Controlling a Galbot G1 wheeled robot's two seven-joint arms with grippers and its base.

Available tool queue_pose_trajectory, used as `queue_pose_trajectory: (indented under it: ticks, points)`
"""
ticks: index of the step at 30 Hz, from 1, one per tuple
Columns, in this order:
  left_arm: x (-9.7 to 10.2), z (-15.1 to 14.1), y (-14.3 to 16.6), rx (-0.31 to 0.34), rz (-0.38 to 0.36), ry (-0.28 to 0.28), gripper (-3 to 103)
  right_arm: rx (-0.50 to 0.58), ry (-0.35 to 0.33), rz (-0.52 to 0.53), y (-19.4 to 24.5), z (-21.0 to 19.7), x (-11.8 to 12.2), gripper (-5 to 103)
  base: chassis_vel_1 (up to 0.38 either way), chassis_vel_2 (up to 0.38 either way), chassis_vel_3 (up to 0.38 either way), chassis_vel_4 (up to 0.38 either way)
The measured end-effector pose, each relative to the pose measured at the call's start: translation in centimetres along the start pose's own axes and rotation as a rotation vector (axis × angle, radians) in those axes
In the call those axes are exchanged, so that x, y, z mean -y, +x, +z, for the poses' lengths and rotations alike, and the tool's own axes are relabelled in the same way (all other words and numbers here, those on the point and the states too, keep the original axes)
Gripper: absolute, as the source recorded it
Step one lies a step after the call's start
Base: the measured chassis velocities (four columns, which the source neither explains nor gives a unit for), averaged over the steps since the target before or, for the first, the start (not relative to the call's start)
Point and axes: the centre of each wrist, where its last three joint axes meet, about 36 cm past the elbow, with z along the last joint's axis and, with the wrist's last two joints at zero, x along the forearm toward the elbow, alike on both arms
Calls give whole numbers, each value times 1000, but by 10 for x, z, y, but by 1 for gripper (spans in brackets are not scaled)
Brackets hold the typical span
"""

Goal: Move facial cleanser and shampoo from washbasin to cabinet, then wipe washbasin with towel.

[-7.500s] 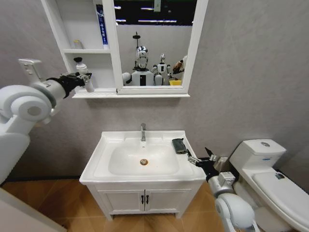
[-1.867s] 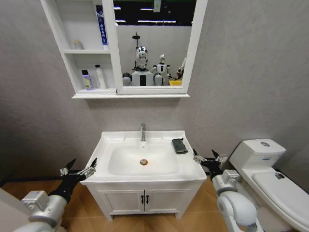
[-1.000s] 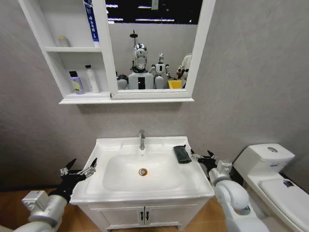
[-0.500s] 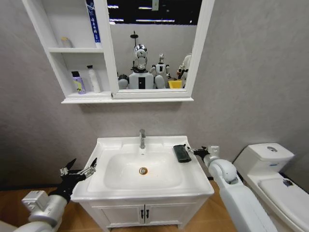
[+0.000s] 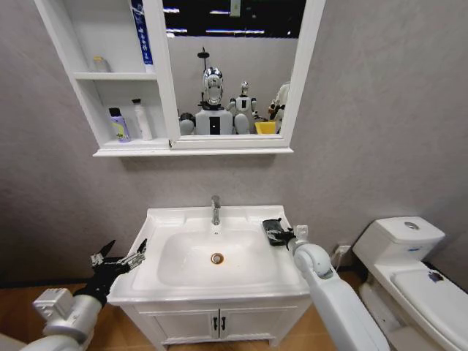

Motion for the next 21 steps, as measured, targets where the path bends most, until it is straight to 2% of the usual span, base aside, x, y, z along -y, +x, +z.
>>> queue_pose_trajectory:
  ticks: [21]
  points:
    - [0,0,0,0,0,0,100,-27,-7,3,-15,8,3,100,0,0,0,0]
